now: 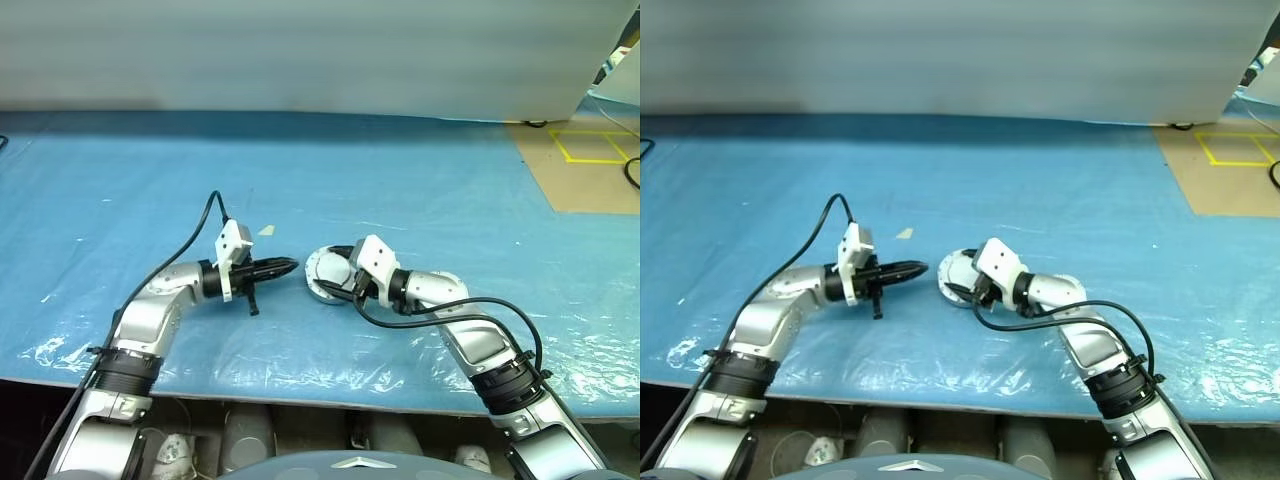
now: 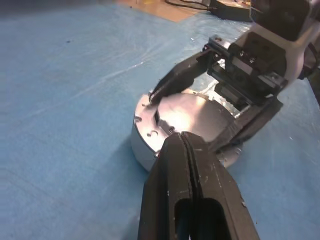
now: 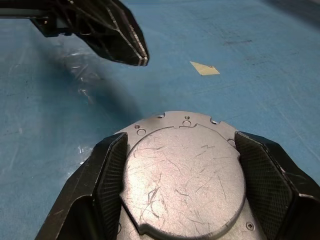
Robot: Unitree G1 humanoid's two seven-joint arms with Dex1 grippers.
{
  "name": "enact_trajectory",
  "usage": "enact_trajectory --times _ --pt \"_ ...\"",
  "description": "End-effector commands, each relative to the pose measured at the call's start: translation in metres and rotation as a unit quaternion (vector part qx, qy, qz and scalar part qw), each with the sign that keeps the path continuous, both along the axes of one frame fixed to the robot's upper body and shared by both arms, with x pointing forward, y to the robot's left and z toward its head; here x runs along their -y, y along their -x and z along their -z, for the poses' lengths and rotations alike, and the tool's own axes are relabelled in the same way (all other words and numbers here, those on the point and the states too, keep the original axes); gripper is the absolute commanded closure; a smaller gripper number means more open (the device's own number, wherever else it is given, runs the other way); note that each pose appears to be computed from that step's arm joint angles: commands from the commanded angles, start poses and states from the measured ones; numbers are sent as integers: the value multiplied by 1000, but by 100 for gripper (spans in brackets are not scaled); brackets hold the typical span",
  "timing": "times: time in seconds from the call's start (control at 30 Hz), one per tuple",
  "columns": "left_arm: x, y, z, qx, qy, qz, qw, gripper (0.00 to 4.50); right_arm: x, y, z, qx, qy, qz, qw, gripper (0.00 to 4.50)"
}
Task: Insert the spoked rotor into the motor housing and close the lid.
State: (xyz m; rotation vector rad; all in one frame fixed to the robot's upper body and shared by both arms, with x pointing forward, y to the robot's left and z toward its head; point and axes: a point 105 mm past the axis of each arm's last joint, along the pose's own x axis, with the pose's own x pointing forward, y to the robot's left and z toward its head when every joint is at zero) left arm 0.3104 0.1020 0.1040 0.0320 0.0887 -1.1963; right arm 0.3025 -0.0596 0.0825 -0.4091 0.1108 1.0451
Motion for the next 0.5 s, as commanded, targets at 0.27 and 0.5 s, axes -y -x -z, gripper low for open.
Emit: enact_trajectory --times 0.27,0.5 --pt "26 -5 22 19 -56 16 998 450 12 -1 17 -34 22 35 999 143" --pt "32 -2 37 17 -93 24 995 450 9 -1 11 -35 3 41 999 143"
